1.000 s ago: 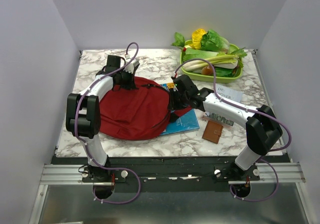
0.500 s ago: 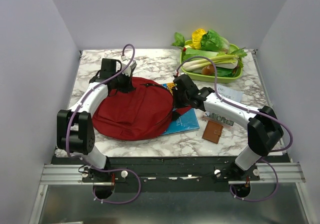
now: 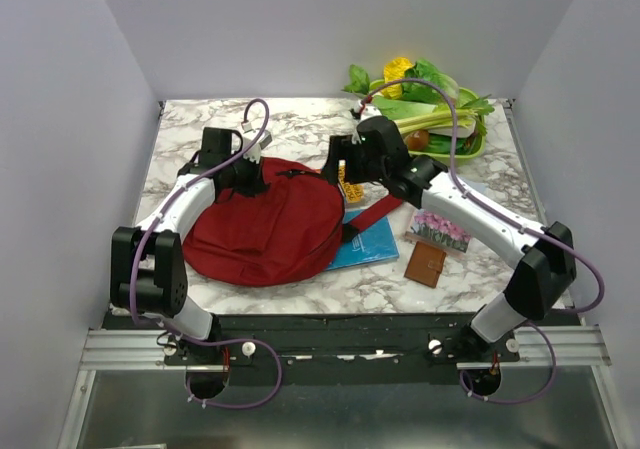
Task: Pack the student bag
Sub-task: Unzip the student bag at the center of the board.
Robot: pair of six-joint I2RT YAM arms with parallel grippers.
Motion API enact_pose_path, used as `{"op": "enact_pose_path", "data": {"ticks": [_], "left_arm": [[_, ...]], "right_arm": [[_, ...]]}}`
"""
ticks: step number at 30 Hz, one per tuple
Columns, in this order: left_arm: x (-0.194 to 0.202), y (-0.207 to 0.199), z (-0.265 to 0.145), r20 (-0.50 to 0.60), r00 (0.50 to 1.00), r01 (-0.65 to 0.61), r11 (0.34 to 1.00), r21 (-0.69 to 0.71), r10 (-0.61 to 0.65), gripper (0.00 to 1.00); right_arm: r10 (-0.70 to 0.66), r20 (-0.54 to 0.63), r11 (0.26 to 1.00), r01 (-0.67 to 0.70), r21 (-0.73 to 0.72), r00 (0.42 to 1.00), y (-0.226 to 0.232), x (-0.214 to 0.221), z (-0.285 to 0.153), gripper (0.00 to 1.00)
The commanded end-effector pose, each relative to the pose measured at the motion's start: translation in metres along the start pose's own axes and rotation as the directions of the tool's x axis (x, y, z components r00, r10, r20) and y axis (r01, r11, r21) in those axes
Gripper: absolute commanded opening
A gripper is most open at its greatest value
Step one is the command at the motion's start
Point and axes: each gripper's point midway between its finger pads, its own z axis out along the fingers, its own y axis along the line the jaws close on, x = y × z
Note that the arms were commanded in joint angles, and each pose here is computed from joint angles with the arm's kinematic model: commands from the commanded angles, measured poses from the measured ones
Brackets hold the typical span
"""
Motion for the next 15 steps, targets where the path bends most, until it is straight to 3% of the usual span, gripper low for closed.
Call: {"op": "enact_pose_path", "data": {"ticks": [1, 9, 15], "left_arm": [[-0.005, -0.006, -0.001, 0.029, 1.0, -0.007, 1.0, 0.016, 0.007, 0.0], [-0.011, 0.002, 0.001, 0.064, 0.998, 0.02, 0.999, -0.032, -0.018, 0.0], [-0.025, 0.018, -0.002, 0.106, 0.994, 0.034, 0.993, -0.112, -0.022, 0.0]], "right_arm": [[0.029, 0.025, 0.988, -0.025, -0.15, 0.999, 0.047, -0.024, 0.024, 0.81], [0.065, -0.097, 0.982, -0.081, -0.169, 0.993, 0.058, 0.019, 0.109, 0.74], [0.095, -0.101, 0.975, -0.113, -0.189, 0.99, 0.065, 0.024, 0.136, 0.72]]}}
